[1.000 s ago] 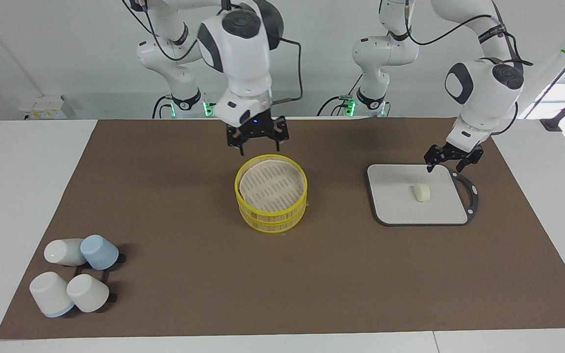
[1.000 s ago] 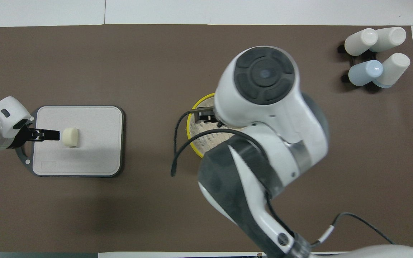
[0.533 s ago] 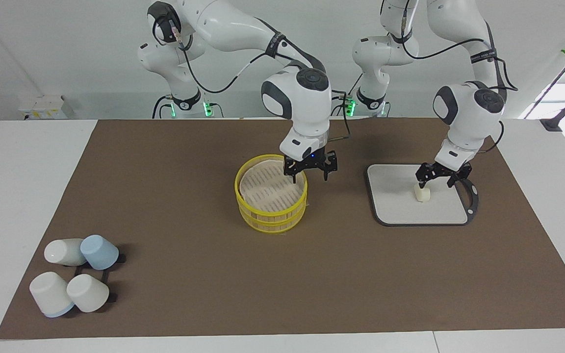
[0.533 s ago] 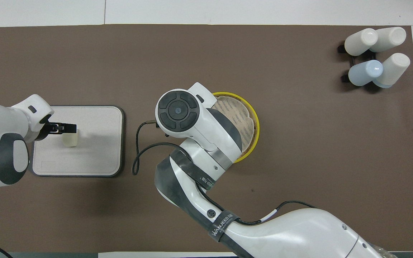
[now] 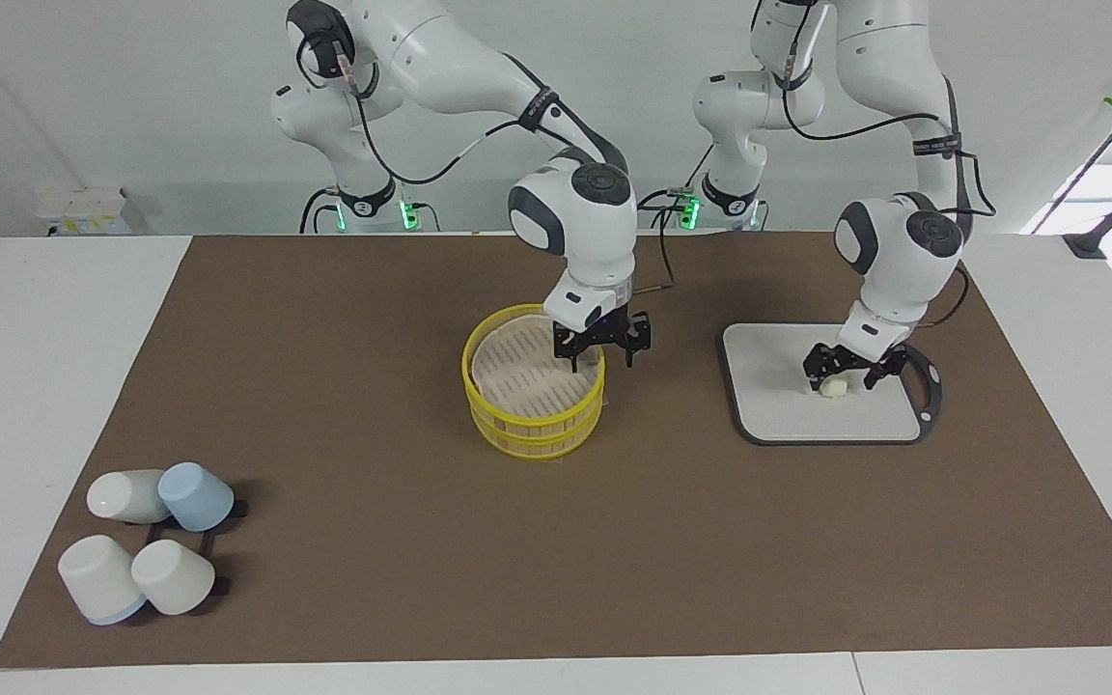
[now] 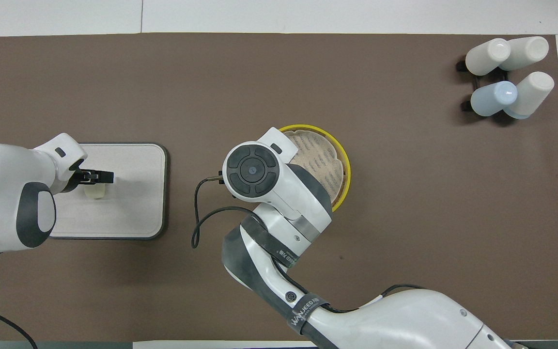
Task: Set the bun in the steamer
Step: 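Lift the lid aside with the right gripper while the left gripper carries the bun, then lower the bun into the open steamer and open the left gripper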
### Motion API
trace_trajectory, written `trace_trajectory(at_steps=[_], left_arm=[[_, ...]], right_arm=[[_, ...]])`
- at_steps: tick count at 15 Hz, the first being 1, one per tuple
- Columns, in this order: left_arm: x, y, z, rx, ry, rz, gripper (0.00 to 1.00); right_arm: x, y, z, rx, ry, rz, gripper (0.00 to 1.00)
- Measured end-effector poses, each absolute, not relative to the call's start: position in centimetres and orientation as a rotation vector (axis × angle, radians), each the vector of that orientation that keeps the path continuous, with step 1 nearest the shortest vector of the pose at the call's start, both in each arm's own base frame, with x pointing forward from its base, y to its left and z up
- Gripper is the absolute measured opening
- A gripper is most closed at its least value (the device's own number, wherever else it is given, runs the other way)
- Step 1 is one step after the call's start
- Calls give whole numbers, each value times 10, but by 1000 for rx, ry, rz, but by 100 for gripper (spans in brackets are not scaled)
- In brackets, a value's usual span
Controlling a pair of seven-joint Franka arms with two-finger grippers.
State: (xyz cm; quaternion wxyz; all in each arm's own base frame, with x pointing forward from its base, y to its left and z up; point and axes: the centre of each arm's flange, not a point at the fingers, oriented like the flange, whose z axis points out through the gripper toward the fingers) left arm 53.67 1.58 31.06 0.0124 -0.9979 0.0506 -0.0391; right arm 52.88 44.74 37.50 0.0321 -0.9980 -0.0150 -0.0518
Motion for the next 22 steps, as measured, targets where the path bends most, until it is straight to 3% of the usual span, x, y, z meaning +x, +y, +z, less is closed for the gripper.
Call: trace_trajectory(at_steps=[1, 5, 6, 7, 10, 13, 17, 19, 22], left_arm=[[537, 14, 310, -3111, 160, -121, 96], [535, 11, 308, -3112, 160, -113, 48], [534, 10, 308, -3112, 162, -110, 37], [534, 8, 308, -3112, 166, -106, 31], [536, 1, 315, -3117, 164, -47, 29], [564, -32, 371, -3131, 36, 19, 29], [592, -193, 478, -3155, -262, -16, 27], [583, -282, 493, -3189, -327, -36, 24], [554, -386, 474, -3247, -285, -129, 26]], right_arm=[[529, 447, 376, -3073, -45, -160, 62], [530, 444, 381, -3079, -40, -156, 20], [529, 446, 384, -3078, -48, -157, 12], [532, 444, 390, -3092, -68, -146, 9], [561, 399, 432, -3188, -200, 0, 9], [602, 306, 486, -3215, -311, 125, 9], [616, 189, 510, -3219, -511, 381, 9], [623, 151, 506, -3222, -610, 446, 9], [629, 106, 494, -3199, -657, 510, 9]])
